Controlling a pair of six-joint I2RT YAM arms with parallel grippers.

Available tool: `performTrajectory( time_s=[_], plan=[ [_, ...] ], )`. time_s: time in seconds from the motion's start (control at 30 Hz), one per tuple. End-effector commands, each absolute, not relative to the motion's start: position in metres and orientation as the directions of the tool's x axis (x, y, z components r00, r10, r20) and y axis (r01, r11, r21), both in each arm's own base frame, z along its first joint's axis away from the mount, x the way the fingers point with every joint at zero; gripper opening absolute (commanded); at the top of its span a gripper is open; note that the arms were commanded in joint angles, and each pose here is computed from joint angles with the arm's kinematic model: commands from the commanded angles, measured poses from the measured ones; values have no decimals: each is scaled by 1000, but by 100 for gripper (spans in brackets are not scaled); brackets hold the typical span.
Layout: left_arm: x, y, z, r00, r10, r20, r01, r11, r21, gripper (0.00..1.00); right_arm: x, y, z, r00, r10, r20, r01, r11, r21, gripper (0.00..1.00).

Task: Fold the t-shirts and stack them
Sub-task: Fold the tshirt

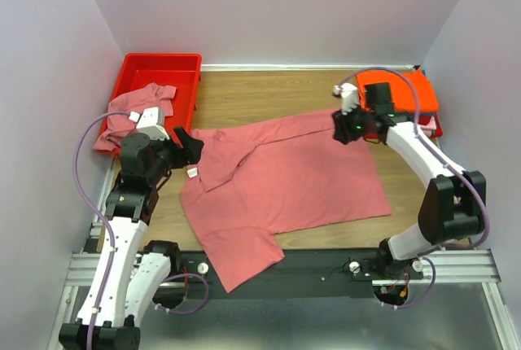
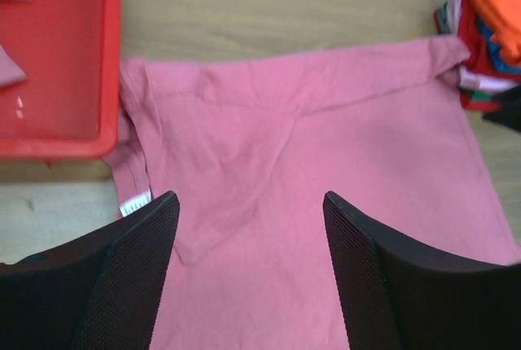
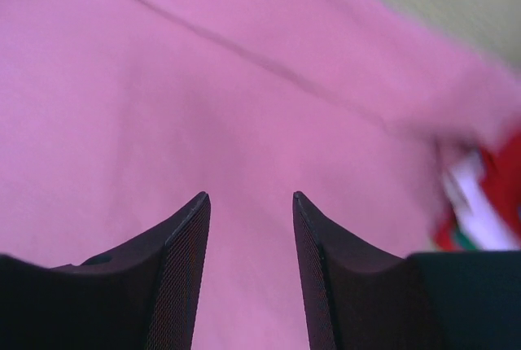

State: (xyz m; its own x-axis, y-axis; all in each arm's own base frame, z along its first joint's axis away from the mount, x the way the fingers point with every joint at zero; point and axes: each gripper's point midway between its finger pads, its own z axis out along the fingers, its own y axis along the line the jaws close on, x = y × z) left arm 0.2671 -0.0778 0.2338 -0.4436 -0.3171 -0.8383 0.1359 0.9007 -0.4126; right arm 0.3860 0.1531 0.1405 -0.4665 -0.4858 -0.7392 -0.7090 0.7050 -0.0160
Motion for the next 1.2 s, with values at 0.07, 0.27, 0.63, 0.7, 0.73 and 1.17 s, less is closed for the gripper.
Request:
performTrajectory(
  time_s=[0.07, 0.27, 0.63, 0.7, 0.73, 1.17],
  plan=[
    [284, -68, 292, -189, -322, -928, 188, 915, -356, 84, 320, 14, 81, -780, -408, -475, -464, 886, 1, 54],
    [289, -75, 286, -203, -284, -937, 235, 915, -328, 84, 272, -8, 34, -847, -427, -316, -459, 888, 30, 60],
    [276, -77, 277, -192, -277, -942, 259, 911, -320, 84, 246, -21, 2, -885, -434, -167, -444, 896, 25, 61],
    [275, -77, 276, -193, -278, -941, 262, 910, -322, 84, 242, -24, 0, -885, -440, -152, -447, 894, 14, 60],
    [275, -78, 276, -189, -277, -942, 265, 910, -320, 84, 238, -25, -2, -883, -447, -142, -454, 891, 16, 58],
    [275, -84, 274, -187, -279, -942, 299, 897, -325, 83, 191, -22, 5, -805, -586, -92, -592, 803, 68, 7]
  ],
)
